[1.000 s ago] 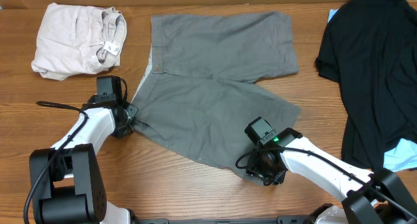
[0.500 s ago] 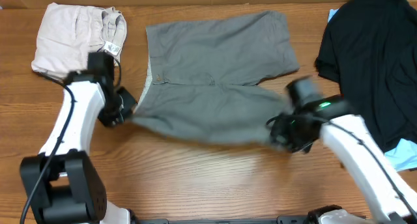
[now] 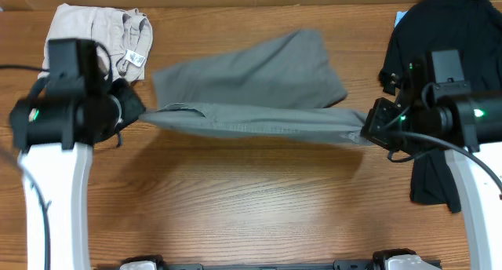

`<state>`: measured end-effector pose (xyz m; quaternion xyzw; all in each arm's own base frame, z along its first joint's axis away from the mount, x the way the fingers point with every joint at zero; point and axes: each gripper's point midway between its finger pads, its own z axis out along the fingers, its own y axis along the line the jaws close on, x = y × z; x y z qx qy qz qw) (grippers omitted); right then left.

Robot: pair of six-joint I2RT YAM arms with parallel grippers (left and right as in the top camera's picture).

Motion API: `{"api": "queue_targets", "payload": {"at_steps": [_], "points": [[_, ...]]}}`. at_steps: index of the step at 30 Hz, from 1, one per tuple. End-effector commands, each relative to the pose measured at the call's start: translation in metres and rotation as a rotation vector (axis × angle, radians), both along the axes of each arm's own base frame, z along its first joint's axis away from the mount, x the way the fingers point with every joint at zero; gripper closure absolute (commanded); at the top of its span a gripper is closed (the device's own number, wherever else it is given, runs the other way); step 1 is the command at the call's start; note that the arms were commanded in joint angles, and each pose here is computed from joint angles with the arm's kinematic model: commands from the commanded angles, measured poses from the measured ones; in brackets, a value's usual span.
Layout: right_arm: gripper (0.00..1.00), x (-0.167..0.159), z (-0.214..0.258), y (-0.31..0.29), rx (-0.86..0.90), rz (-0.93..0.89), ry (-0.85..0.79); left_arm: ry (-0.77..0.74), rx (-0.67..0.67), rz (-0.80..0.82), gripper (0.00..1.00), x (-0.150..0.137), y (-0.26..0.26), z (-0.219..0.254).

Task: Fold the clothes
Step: 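Lift the bottom edge with both grippers and fold it up toward the waistband, then lower the folded edge onto the shorts and open both grippers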

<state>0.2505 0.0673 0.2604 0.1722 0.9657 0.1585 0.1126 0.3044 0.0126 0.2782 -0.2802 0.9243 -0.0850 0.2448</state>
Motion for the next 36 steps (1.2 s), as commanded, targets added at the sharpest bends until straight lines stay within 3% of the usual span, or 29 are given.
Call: {"api": "queue_targets", "payload": {"at_steps": [1, 5, 10, 14, 22, 30, 36], "points": [[0.96, -0.011, 0.025, -0.012, -0.041, 0.001, -0.101, -0.091, 0.058, -0.001, 0.96, -0.023, 0.008, 0.031], [0.96, -0.013, 0.033, -0.012, -0.050, 0.030, -0.156, -0.075, 0.055, -0.001, 0.96, -0.039, 0.006, 0.033], [0.96, 0.033, 0.019, -0.007, -0.079, 0.123, -0.197, 0.060, 0.058, 0.060, 0.96, -0.042, 0.013, -0.008], [0.96, 0.091, -0.017, 0.004, -0.067, 0.192, -0.182, 0.171, 0.065, 0.137, 0.96, -0.041, 0.021, -0.060], [0.96, 0.183, -0.104, 0.017, -0.067, 0.241, -0.185, 0.214, 0.074, 0.284, 0.96, -0.005, 0.036, -0.139], [0.96, 0.235, -0.142, 0.034, -0.079, 0.282, -0.288, 0.254, 0.082, 0.335, 0.96, 0.035, 0.044, -0.198], [0.96, 0.256, -0.161, 0.040, -0.078, 0.288, -0.326, 0.218, 0.122, 0.358, 0.96, 0.052, 0.054, -0.209]]}}
